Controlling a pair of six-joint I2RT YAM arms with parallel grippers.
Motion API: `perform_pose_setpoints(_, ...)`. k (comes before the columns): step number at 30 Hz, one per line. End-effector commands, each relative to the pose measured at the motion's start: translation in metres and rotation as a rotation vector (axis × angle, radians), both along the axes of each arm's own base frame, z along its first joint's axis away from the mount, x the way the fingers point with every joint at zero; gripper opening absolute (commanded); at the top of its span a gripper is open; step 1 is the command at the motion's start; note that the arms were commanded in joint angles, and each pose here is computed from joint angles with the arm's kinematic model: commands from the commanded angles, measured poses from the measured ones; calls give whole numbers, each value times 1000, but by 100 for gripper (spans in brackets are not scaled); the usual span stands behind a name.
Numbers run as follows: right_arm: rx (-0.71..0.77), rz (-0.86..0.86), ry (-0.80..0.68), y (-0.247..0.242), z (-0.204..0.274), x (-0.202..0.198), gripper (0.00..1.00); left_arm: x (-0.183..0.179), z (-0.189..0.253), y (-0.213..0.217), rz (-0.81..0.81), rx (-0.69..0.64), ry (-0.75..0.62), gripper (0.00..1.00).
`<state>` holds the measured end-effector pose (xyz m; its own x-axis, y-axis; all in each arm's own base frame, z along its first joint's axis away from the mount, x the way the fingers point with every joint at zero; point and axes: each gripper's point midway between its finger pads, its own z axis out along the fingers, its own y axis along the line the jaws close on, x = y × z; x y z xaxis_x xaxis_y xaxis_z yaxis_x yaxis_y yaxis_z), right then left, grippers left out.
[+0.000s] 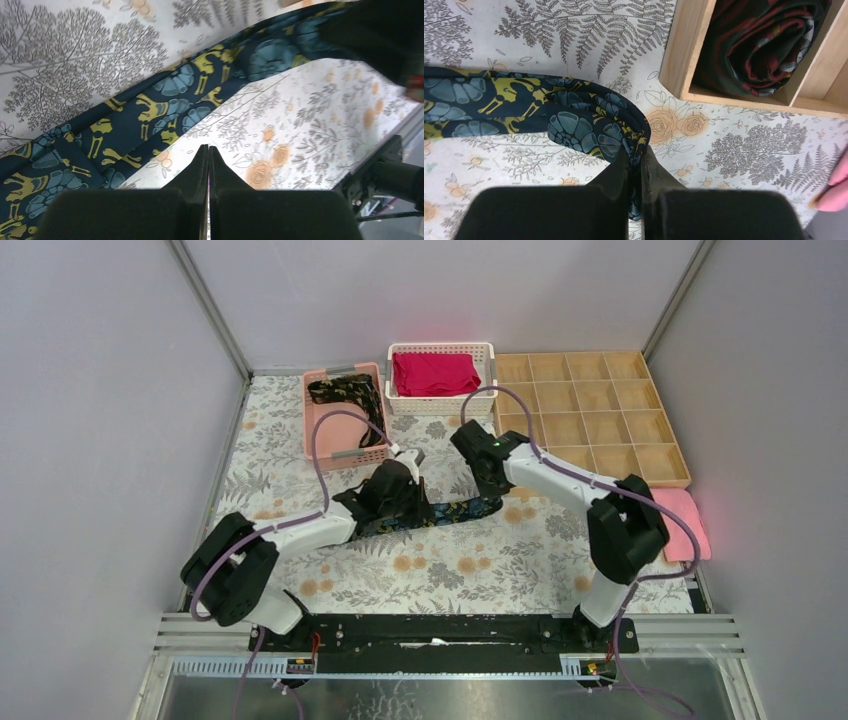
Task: Roll the ties
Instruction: Roll the tie at the center of the board.
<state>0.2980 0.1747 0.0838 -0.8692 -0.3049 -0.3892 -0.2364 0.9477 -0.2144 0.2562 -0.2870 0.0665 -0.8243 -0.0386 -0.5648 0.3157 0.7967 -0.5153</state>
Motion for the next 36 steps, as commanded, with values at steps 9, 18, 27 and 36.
perform_pose_setpoints(9, -220, 36, -46, 25, 9, 10, 0, 1, 76, 19, 70, -48, -151, 1)
perform_pose_setpoints(18, -285, 61, -61, 47, 12, 15, 0, -4, 131, 85, 316, -14, -286, 0)
perform_pose_setpoints(27, -280, 90, -56, 64, 9, 11, 0, -11, 151, 101, 356, -21, -323, 0)
perform_pose_setpoints(36, -275, 129, -23, 83, -10, 12, 0, -14, 154, 110, 372, -5, -336, 0)
